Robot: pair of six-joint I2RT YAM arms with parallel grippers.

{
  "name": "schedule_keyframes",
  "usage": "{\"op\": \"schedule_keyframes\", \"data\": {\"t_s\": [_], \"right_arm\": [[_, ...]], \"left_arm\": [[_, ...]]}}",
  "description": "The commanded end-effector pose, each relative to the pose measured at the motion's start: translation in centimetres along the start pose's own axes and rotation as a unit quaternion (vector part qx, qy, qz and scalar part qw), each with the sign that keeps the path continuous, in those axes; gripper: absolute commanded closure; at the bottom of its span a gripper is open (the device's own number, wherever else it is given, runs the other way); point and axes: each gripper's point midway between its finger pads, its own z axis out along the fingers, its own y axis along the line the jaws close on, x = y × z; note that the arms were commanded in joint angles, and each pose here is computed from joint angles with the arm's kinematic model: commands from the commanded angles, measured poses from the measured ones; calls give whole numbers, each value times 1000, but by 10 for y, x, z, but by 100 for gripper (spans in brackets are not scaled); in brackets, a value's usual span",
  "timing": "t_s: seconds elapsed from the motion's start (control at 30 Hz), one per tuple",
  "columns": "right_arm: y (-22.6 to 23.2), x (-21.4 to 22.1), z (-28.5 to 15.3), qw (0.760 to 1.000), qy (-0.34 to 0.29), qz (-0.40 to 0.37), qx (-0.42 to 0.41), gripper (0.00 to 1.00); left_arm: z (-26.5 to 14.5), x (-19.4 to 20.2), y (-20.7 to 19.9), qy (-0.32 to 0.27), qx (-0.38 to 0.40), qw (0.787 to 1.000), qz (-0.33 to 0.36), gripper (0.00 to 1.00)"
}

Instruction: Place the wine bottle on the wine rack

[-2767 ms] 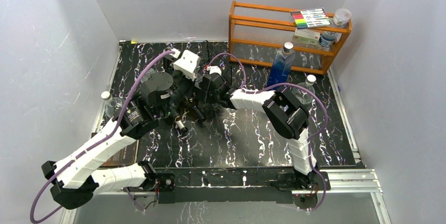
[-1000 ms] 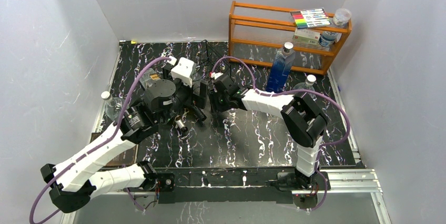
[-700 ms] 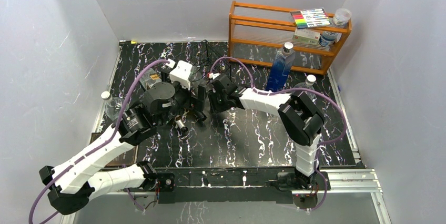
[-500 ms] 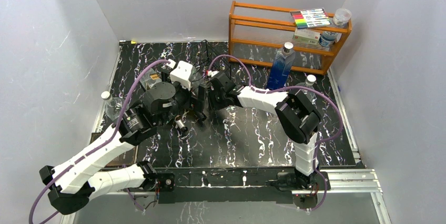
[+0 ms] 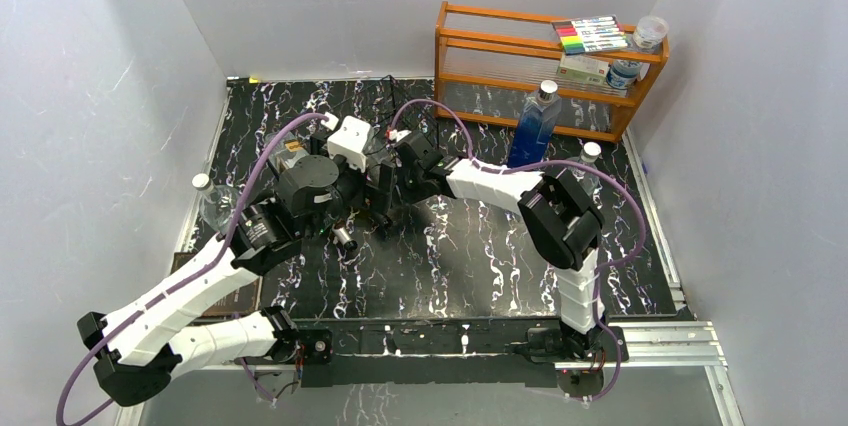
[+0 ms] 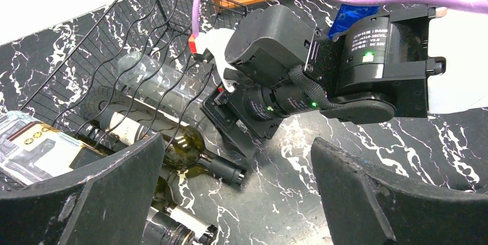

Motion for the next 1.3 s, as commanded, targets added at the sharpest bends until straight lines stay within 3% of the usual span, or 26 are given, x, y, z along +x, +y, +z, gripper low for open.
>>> {"op": "schedule_keyframes", "data": {"t_s": [0.0, 0.13, 0.23, 0.33, 0.43, 0.47, 0.6, 0.8, 1.03, 1.27], "right_arm": [[22, -53, -29, 996, -88, -12, -33, 20], [19, -56, -58, 994, -107, -17, -28, 8], [11, -60, -85, 992, -129, -17, -8, 6], [-24, -70, -131, 980, -183, -10, 75, 7], [-64, -96, -219, 943, -281, 1, 177, 8], [-102, -105, -288, 899, -340, 37, 273, 9], [-168, -98, -351, 861, -331, 97, 373, 9], [-225, -82, -381, 840, -323, 161, 406, 9], [-221, -108, -364, 881, -320, 144, 317, 7], [-209, -138, -370, 880, -362, 132, 279, 7]], "left_arm": [[-7, -17, 5, -21, -6, 1000, -7, 2], [-13, -30, 6, -41, -2, 999, -14, 2], [-20, -50, 6, -71, 6, 997, -27, 2], [-34, -77, 9, -114, 10, 992, -48, 2], [-35, -73, 10, -113, 8, 992, -47, 2], [-32, -66, 9, -104, 10, 993, -46, 2], [-20, -59, 9, -102, -4, 994, -38, 2], [-16, -55, 11, -99, -13, 994, -38, 2], [-8, -47, -5, -96, 24, 995, -29, 2], [-5, -43, -12, -93, 42, 995, -18, 2]]}}
